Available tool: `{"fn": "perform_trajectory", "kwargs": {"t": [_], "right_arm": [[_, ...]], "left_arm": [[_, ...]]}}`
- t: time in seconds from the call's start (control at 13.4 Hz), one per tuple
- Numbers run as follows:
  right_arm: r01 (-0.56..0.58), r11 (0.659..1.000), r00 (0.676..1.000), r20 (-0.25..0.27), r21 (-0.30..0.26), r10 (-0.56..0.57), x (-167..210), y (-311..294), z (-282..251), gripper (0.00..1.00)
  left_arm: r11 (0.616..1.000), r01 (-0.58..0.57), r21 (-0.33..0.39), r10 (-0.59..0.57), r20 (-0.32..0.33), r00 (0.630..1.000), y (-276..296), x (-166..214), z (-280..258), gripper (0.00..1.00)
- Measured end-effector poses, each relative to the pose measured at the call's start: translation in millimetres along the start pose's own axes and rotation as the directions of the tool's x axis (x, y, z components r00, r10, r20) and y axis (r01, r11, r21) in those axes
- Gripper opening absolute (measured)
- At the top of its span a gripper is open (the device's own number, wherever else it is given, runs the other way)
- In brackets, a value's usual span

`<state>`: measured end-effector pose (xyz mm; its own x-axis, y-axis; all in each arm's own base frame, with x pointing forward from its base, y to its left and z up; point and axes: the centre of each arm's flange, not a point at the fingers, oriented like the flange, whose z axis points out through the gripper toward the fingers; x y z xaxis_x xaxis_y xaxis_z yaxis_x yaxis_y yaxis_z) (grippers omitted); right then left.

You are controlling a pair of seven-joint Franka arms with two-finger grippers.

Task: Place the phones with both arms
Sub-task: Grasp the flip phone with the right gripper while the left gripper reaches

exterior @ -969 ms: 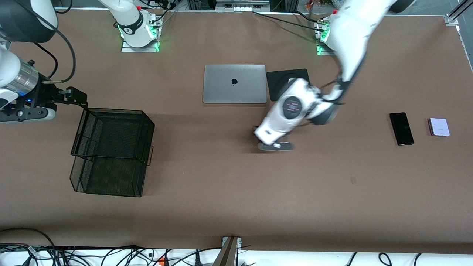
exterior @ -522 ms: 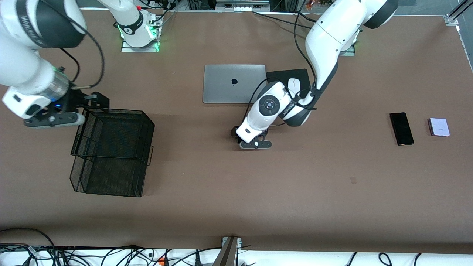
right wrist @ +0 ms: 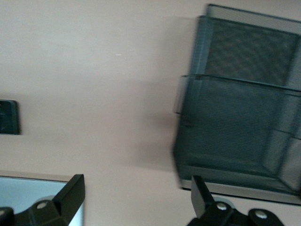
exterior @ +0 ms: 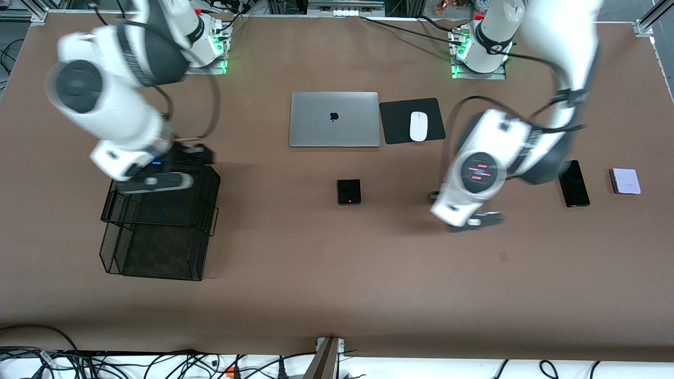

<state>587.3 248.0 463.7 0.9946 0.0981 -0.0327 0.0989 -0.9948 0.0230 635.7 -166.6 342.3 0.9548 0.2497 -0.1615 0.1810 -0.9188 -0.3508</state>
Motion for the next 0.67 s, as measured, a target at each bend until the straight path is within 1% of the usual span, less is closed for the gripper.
{"fn": "perform_trajectory", "kwargs": {"t": [0.07, 0.15, 0.22, 0.3, 0.37, 0.45, 0.52, 0.6, 0.67], "right_arm": [[-0.008, 1.000, 1.000, -0.008, 0.002, 0.008, -6, -44, 12, 1.00], [-0.016, 1.000, 1.000, -0.011, 0.003, 0.017, -14, -90, 24, 1.00], [-0.029, 1.000, 0.999, -0.014, 0.004, 0.029, -24, -136, 36, 1.00], [-0.042, 0.999, 0.999, -0.022, 0.009, 0.042, -34, -179, 46, 1.00], [-0.058, 0.998, 0.998, -0.032, 0.019, 0.058, -43, -218, 58, 1.00], [-0.075, 0.997, 0.996, -0.040, 0.028, 0.076, -51, -250, 71, 1.00], [-0.089, 0.995, 0.995, -0.047, 0.038, 0.090, -58, -277, 86, 1.00], [-0.098, 0.994, 0.993, -0.054, 0.048, 0.101, -64, -299, 103, 1.00], [-0.103, 0.993, 0.993, -0.060, 0.057, 0.106, -69, -315, 123, 1.00]], "left_arm": [[0.999, 0.019, 0.041, -0.020, 0.029, 0.999, -32, 13, 15, 1.00], [0.998, 0.034, 0.054, -0.037, 0.065, 0.997, -64, 26, 34, 1.00], [0.998, 0.039, 0.050, -0.044, 0.112, 0.993, -102, 39, 58, 1.00], [0.999, 0.020, 0.037, -0.026, 0.161, 0.987, -140, 48, 83, 1.00], [1.000, -0.019, 0.014, 0.015, 0.207, 0.978, -175, 54, 107, 1.00], [0.998, -0.063, -0.020, 0.066, 0.240, 0.969, -208, 57, 130, 1.00], [0.992, -0.102, -0.075, 0.118, 0.253, 0.960, -240, 61, 152, 1.00], [0.981, -0.132, -0.143, 0.165, 0.249, 0.954, -272, 64, 176, 1.00], [0.967, -0.155, -0.200, 0.200, 0.229, 0.953, -304, 65, 202, 1.00]]}}
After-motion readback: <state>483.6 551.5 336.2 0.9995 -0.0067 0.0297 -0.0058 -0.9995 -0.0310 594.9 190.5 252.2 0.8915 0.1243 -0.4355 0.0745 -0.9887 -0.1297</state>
